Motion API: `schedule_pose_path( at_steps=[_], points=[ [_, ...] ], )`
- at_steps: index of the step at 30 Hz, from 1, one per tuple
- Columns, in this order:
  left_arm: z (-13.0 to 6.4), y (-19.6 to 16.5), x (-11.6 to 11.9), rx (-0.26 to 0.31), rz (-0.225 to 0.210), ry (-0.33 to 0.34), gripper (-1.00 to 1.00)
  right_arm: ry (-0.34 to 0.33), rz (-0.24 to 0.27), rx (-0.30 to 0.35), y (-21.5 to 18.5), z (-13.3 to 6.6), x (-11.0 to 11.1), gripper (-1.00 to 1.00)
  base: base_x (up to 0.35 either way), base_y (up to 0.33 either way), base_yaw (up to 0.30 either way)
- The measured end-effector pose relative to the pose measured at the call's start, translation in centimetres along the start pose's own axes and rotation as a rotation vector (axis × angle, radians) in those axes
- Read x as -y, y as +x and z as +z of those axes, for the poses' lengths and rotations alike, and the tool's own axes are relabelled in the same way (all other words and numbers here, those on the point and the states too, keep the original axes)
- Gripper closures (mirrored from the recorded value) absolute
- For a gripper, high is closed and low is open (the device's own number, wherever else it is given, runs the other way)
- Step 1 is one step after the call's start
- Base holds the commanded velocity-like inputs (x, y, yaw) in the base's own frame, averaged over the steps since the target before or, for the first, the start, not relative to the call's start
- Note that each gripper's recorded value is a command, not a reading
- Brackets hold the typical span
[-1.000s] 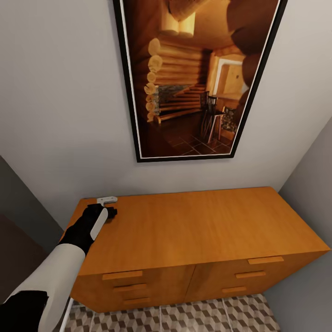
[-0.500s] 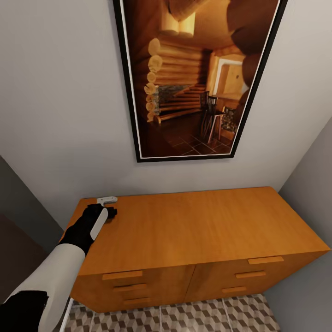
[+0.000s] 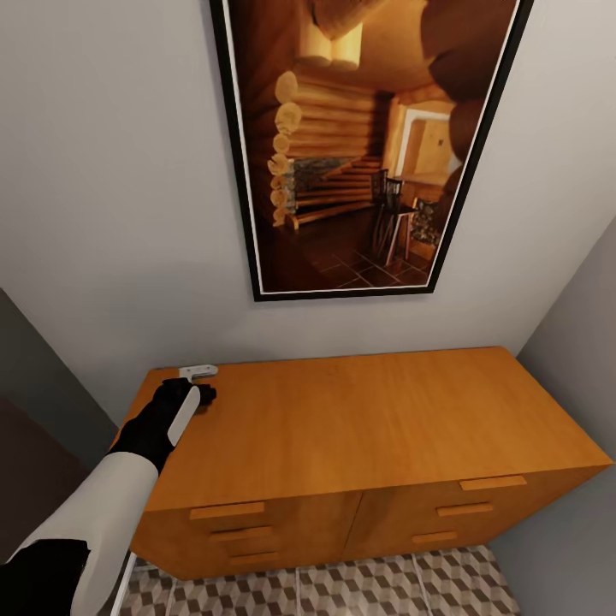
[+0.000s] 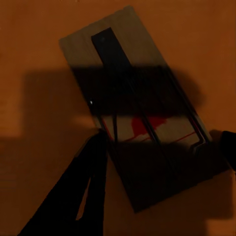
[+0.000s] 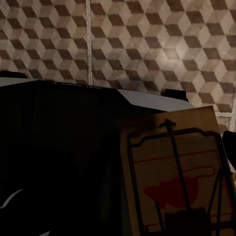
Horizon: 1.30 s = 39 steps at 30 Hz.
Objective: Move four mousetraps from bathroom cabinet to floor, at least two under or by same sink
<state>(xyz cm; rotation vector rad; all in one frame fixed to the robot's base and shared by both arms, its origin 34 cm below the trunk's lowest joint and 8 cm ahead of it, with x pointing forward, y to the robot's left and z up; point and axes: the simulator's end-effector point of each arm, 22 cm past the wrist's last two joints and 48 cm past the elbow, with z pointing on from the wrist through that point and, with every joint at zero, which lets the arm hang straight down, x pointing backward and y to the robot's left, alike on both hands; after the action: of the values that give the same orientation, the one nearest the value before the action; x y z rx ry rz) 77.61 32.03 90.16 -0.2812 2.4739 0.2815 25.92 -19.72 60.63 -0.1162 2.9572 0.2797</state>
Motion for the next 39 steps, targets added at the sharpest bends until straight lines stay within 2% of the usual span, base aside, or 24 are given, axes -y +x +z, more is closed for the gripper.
schedule_pose_path(
  at_steps=[13,15,31,39],
  points=[
    [0.0,0.0,0.0,0.001,0.002,-0.001,1.0,0.0,0.0,0.0,0.0,0.0,0.0,1.0,0.0,0.0,0.0],
    [-0.1,-0.3,0.5,0.005,-0.018,0.02,1.0,0.001,0.0,-0.001,0.0,0.0,0.0,1.0,0.0,0.0,0.0],
    [-2.5,-5.0,0.8,0.116,-0.043,0.042,1.0,0.002,0.0,-0.001,0.0,0.0,0.0,1.0,0.0,0.0,0.0],
    [-2.9,-5.7,0.7,0.132,-0.046,0.044,1.0,0.001,0.0,-0.001,0.0,0.0,0.0,1.0,0.0,0.0,0.0]
  ],
)
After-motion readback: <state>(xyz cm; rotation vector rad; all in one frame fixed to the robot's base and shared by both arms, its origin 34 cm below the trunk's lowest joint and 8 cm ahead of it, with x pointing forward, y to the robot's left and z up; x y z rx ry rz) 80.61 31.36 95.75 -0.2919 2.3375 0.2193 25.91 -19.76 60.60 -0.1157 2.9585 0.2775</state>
